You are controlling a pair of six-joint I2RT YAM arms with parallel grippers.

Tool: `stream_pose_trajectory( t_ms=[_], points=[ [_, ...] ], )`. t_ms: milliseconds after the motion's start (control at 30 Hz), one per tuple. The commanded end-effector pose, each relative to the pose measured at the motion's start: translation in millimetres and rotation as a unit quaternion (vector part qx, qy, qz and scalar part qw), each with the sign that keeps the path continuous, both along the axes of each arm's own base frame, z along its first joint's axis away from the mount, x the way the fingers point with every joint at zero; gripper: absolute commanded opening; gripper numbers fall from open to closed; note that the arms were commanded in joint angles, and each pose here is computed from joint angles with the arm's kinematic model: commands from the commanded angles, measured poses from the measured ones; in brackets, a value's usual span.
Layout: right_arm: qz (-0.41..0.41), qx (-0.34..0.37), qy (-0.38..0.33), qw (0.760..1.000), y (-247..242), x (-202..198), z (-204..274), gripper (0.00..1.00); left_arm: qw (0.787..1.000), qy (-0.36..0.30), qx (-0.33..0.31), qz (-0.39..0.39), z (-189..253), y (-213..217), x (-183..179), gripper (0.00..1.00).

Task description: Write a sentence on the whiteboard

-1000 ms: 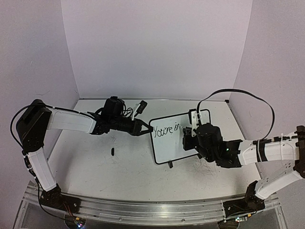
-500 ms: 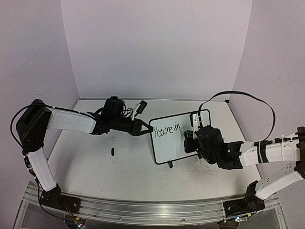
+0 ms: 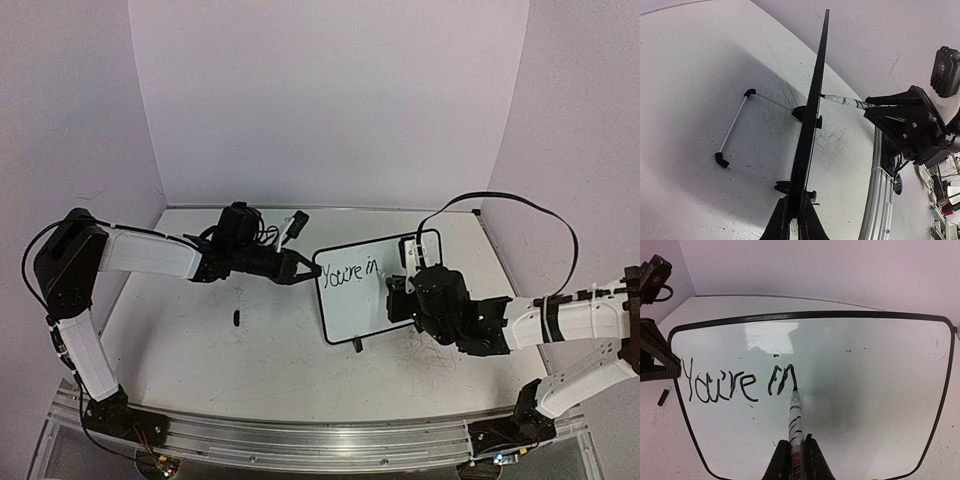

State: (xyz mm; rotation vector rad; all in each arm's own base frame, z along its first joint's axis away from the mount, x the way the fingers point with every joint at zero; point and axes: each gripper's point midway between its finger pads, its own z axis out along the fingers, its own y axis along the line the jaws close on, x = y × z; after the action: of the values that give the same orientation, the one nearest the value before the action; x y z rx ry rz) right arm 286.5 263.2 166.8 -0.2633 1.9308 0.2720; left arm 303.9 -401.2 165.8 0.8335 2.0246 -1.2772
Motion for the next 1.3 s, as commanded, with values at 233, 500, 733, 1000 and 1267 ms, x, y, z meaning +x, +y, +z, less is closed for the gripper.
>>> stream_pose_trajectory(
  t_ms=[233,500,733,1000,1267],
  points=[
    [-0.018,0.004,-0.034,0.999,2,13,25,0.00,1.000,-0.019,0.010,0.021,8,9,5,0.00],
    [-0.025,0.006,-0.043,0.999,1,19,33,0.00,1.000,-0.020,0.010,0.021,9,9,5,0.00],
    [-0.027,0.005,-0.049,0.998,1,23,37,0.00,1.000,-0.019,0.011,0.021,8,9,4,0.00],
    [-0.045,0.001,-0.038,0.998,-6,22,31,0.00,1.000,-0.019,0.011,0.021,8,9,5,0.00],
    [-0.044,-0.002,-0.020,0.999,-11,17,19,0.00,0.999,-0.021,0.011,0.022,9,9,5,0.00]
  ],
)
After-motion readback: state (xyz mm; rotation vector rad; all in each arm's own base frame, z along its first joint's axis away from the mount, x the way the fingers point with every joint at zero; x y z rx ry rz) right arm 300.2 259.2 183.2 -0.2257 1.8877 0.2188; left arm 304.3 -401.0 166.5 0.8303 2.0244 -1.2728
